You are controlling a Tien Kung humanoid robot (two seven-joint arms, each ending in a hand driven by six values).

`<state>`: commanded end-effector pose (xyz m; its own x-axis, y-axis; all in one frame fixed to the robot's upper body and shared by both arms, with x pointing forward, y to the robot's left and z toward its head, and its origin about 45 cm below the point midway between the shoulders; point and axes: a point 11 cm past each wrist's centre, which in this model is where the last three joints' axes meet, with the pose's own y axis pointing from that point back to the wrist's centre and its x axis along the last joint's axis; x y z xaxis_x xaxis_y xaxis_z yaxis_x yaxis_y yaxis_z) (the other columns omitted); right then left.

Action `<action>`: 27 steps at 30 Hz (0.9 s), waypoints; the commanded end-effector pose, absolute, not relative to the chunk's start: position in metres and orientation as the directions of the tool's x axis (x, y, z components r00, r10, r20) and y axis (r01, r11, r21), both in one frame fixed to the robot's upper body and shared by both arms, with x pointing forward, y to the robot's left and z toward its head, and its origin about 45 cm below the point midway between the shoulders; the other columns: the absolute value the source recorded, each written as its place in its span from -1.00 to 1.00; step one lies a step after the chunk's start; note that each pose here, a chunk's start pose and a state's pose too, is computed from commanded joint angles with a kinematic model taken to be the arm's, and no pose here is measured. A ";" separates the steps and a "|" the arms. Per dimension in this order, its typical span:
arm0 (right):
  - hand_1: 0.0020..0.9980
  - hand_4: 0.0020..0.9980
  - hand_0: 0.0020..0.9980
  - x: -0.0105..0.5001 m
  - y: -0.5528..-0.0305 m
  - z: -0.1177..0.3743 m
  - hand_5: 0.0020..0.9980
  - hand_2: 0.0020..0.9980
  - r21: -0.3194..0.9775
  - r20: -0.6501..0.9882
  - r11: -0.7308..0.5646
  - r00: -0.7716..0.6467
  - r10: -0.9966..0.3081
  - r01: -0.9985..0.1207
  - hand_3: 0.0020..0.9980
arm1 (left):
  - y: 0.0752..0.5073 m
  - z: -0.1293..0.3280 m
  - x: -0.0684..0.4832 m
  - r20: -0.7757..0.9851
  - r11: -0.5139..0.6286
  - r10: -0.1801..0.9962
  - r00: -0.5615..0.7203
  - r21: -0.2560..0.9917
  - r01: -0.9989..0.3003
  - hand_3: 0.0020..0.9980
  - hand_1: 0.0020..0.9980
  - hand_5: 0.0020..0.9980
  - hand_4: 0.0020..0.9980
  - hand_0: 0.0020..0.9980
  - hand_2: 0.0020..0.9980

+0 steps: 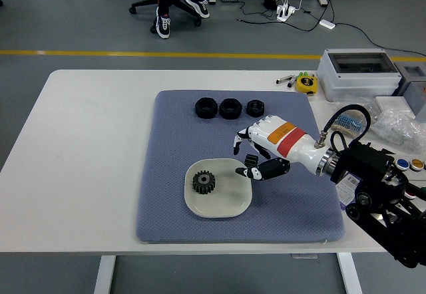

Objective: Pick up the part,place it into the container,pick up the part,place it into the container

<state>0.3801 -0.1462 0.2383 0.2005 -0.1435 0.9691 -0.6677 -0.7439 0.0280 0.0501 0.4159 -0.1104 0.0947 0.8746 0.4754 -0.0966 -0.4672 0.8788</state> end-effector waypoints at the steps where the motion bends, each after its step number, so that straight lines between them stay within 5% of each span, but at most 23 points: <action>1: -1.00 0.66 -1.00 0.383 -0.149 0.239 -0.40 -0.88 0.025 0.970 -0.734 0.193 -0.145 -0.679 0.01 | 0.416 -0.110 0.050 0.476 -0.467 0.875 0.095 0.879 -0.097 0.13 0.31 0.16 0.30 0.39 0.40; 2: -0.75 0.40 -0.88 0.385 -0.152 0.240 -0.17 -0.48 0.023 0.971 -0.725 0.188 -0.147 -0.688 0.02 | 0.416 -0.110 0.050 0.476 -0.467 0.874 0.095 0.879 -0.098 0.13 0.31 0.16 0.30 0.39 0.41; 7: -0.75 0.40 -0.88 0.395 -0.167 0.239 -0.17 -0.48 0.043 0.973 -0.676 0.185 -0.139 -0.736 0.02 | 0.417 -0.110 0.051 0.476 -0.468 0.874 0.092 0.878 -0.098 0.13 0.31 0.16 0.30 0.39 0.41; 8: -0.19 0.57 -0.44 0.396 -0.169 0.237 -0.23 0.03 0.055 0.974 -0.669 0.187 -0.127 -0.741 0.29 | 0.417 -0.110 0.051 0.477 -0.468 0.874 0.094 0.878 -0.098 0.13 0.31 0.16 0.30 0.38 0.41; 13: -0.19 0.57 -0.44 0.400 -0.176 0.231 -0.23 0.03 0.098 0.978 -0.652 0.193 -0.075 -0.752 0.29 | 0.417 -0.110 0.052 0.477 -0.469 0.874 0.095 0.878 -0.099 0.13 0.31 0.16 0.30 0.38 0.41; 14: 0.28 0.78 0.03 0.401 -0.177 0.228 -0.22 0.54 0.112 0.978 -0.649 0.198 -0.061 -0.753 0.73 | 0.417 -0.110 0.052 0.478 -0.469 0.873 0.095 0.878 -0.099 0.13 0.31 0.16 0.31 0.39 0.40; 20: 0.28 0.78 0.03 0.402 -0.185 0.212 -0.22 0.54 0.174 0.977 -0.634 0.215 0.012 -0.754 0.73 | 0.416 -0.110 0.052 0.477 -0.469 0.874 0.093 0.878 -0.099 0.13 0.31 0.16 0.31 0.39 0.40; 21: 0.40 0.78 0.23 0.402 -0.185 0.211 -0.24 0.65 0.177 0.976 -0.633 0.216 0.016 -0.753 0.74 | 0.416 -0.110 0.052 0.477 -0.469 0.874 0.093 0.878 -0.098 0.13 0.31 0.16 0.30 0.38 0.40; 27: 0.37 0.70 0.21 0.404 -0.188 0.198 -0.26 0.60 0.193 0.975 -0.628 0.218 0.037 -0.754 0.73 | 0.415 -0.110 0.052 0.476 -0.467 0.874 0.098 0.879 -0.100 0.13 0.31 0.17 0.31 0.38 0.40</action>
